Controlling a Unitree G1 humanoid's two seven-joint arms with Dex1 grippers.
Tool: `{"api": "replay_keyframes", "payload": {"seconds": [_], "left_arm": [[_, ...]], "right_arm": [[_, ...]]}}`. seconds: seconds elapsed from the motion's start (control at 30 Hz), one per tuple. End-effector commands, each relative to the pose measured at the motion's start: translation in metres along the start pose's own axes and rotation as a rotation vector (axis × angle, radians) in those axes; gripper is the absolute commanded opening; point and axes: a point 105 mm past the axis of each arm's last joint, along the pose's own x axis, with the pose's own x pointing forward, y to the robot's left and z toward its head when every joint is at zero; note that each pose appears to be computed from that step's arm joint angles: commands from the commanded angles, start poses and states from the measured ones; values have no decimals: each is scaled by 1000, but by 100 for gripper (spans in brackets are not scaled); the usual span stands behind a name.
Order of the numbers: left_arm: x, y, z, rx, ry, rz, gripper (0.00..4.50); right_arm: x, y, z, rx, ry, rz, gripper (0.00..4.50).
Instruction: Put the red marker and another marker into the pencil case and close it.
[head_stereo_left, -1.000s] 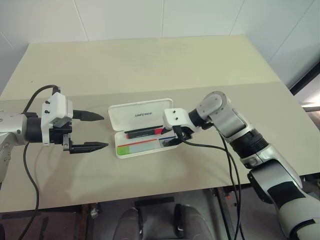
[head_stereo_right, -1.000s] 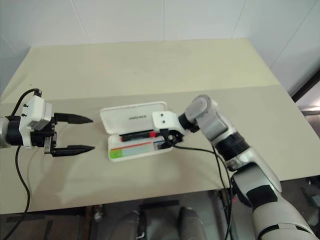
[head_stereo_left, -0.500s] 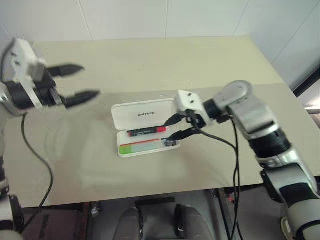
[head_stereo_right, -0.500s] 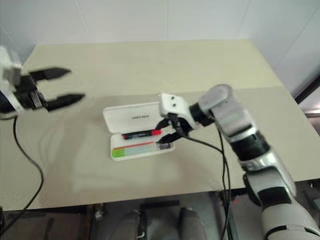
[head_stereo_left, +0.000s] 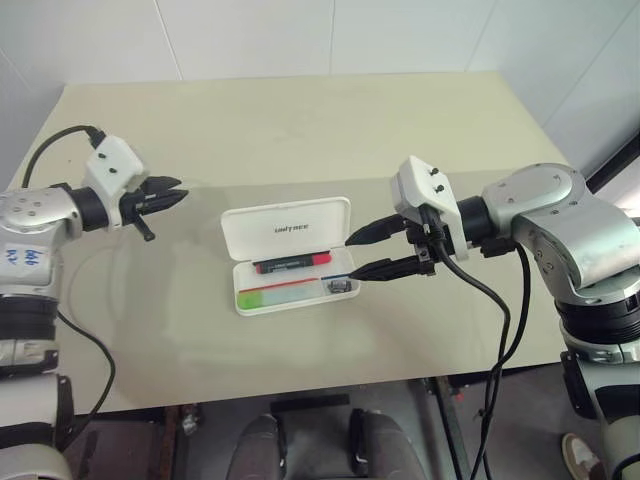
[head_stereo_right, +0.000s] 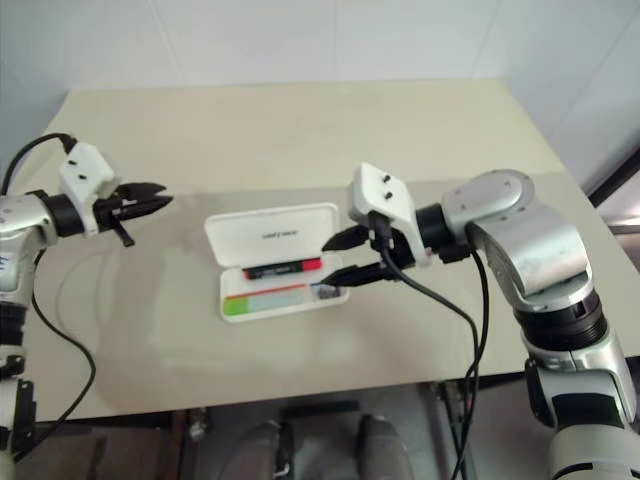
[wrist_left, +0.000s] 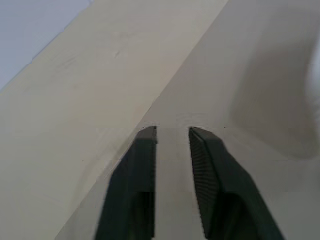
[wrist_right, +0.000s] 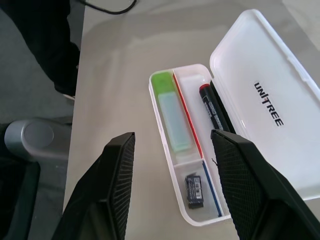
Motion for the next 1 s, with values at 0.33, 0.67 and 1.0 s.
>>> {"api": "replay_keyframes", "payload": {"seconds": [0.33, 0.67, 1.0], "left_arm": [[59, -19, 37, 34, -185, -118, 2], [61, -56, 49, 8, -229, -416, 2], [39, -65, 69, -36, -256, -598, 2]], "right_arm": [[-13, 10, 2, -9, 0, -51, 256], [-20, 9, 1, 4, 14, -81, 256], [-23, 6, -1, 10, 22, -91, 256]]}}
